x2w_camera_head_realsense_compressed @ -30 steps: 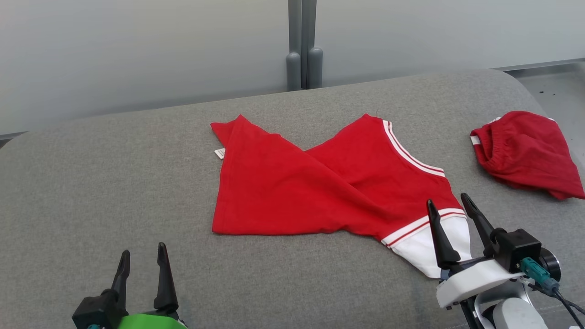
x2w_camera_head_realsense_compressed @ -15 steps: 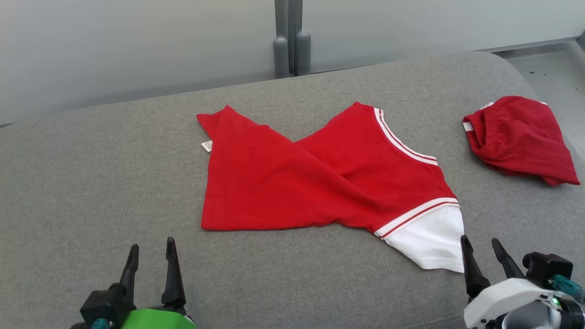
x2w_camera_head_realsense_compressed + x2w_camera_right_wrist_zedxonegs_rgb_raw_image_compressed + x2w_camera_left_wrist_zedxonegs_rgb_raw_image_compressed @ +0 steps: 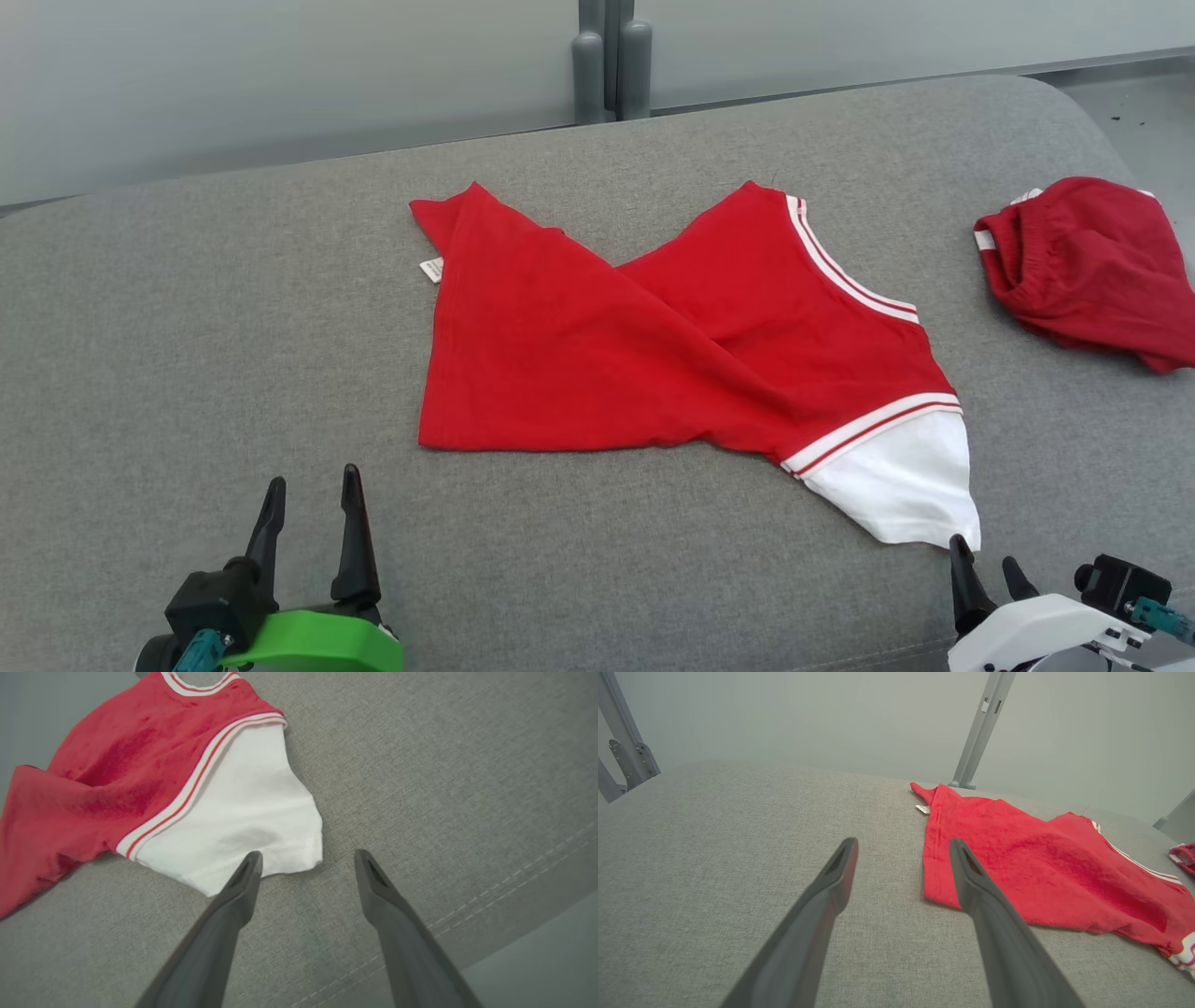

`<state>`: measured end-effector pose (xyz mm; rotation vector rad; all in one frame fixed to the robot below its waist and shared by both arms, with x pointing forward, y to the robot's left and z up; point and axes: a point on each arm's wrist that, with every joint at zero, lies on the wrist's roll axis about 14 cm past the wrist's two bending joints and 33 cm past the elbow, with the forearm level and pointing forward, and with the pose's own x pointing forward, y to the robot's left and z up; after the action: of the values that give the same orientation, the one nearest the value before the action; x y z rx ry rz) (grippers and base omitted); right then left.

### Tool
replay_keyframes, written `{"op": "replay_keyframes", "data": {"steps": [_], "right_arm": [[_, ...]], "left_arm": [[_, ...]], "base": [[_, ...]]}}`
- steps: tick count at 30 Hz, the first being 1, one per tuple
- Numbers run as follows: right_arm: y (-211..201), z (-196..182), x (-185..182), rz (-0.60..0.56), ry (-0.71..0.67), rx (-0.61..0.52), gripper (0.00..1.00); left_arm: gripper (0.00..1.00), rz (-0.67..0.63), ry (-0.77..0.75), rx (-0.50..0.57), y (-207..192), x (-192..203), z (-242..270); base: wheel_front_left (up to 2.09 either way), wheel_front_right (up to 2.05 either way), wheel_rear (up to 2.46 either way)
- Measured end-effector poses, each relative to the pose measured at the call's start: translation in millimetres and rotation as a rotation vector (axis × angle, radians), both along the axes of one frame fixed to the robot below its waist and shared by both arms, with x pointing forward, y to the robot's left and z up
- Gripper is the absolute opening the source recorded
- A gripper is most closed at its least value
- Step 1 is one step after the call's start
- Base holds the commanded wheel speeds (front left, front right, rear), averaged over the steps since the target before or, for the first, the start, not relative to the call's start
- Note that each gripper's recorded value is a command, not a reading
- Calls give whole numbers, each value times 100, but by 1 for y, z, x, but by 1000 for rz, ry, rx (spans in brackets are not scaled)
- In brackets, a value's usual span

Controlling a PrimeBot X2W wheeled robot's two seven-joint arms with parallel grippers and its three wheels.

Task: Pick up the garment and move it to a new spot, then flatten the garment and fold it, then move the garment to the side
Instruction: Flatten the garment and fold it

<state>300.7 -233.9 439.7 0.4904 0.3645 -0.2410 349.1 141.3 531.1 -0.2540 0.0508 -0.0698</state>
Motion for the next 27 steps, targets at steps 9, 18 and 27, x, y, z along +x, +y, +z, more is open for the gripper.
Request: {"op": "replay_keyframes", "data": {"steps": [9, 18, 27], "right_arm": [[9, -18, 15, -47, 27, 91, 100], [14, -25, 29, -73, 33, 136, 82], [8, -17, 40, -61, -2, 120, 0]], "left_arm": [[100, 31, 18, 13, 12, -2, -5], [100, 43, 33, 31, 19, 0, -9], [100, 37, 36, 34, 17, 3, -10]], "base": [[0, 0, 0], [0, 0, 0], [0, 0, 0]]}}
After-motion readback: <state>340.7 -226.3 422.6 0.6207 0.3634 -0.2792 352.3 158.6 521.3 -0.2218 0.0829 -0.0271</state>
